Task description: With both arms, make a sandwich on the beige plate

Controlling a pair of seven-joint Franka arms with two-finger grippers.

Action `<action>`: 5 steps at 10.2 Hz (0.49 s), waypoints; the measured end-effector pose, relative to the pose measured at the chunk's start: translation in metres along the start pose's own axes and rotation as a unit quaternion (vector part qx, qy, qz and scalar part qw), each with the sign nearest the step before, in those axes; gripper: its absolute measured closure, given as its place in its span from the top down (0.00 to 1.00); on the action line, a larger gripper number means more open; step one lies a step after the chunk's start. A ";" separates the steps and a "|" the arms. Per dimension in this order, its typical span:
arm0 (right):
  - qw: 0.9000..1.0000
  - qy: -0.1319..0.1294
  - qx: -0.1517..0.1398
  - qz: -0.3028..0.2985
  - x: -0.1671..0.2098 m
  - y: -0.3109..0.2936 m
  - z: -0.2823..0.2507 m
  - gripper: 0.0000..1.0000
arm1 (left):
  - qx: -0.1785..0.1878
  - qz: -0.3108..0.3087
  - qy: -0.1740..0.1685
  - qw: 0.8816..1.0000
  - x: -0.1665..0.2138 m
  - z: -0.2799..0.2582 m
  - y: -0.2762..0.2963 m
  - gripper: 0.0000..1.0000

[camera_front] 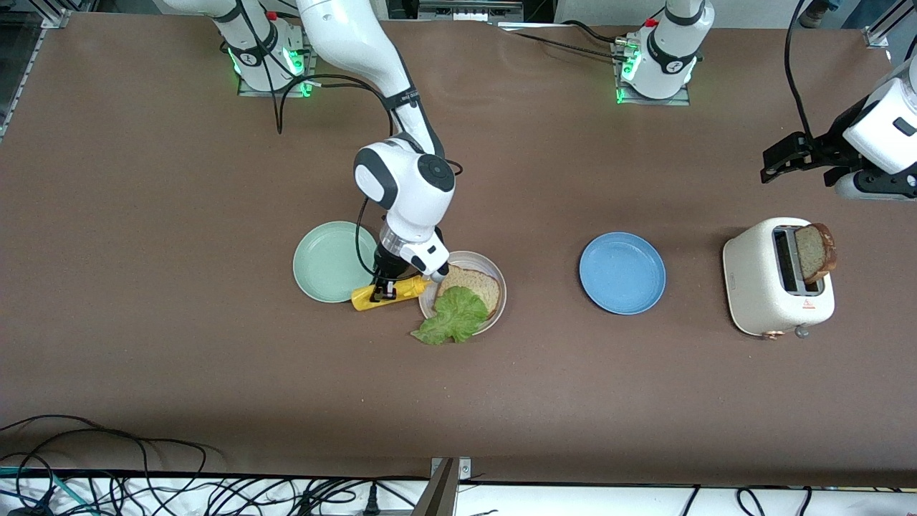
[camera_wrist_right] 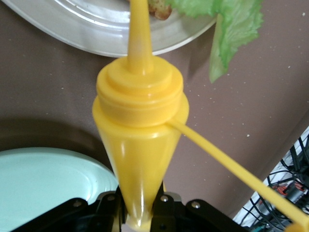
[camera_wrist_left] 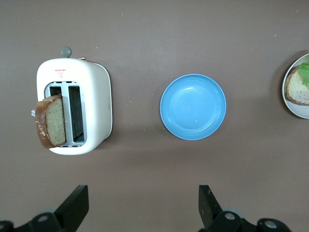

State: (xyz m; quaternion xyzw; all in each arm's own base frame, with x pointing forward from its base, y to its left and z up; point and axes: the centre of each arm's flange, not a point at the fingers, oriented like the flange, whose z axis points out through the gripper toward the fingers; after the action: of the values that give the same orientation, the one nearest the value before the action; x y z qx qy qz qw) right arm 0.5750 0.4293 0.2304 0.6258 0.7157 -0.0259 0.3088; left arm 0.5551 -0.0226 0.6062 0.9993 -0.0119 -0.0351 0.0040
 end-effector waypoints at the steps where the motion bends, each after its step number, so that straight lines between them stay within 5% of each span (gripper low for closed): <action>1: 1.000 -0.004 -0.006 -0.003 0.005 -0.003 -0.002 0.22 | 0.000 0.000 0.000 1.000 0.000 0.000 0.000 1.00; 5: 1.000 -0.009 -0.010 -0.009 0.013 -0.009 -0.002 0.22 | 0.000 0.000 0.000 1.000 0.000 0.000 0.000 1.00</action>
State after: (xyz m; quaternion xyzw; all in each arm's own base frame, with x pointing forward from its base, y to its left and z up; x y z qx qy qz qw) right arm 0.5655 0.4400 0.2228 0.6161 0.7186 -0.0273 0.3215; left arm 0.5551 -0.0226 0.6062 0.9993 -0.0120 -0.0351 0.0040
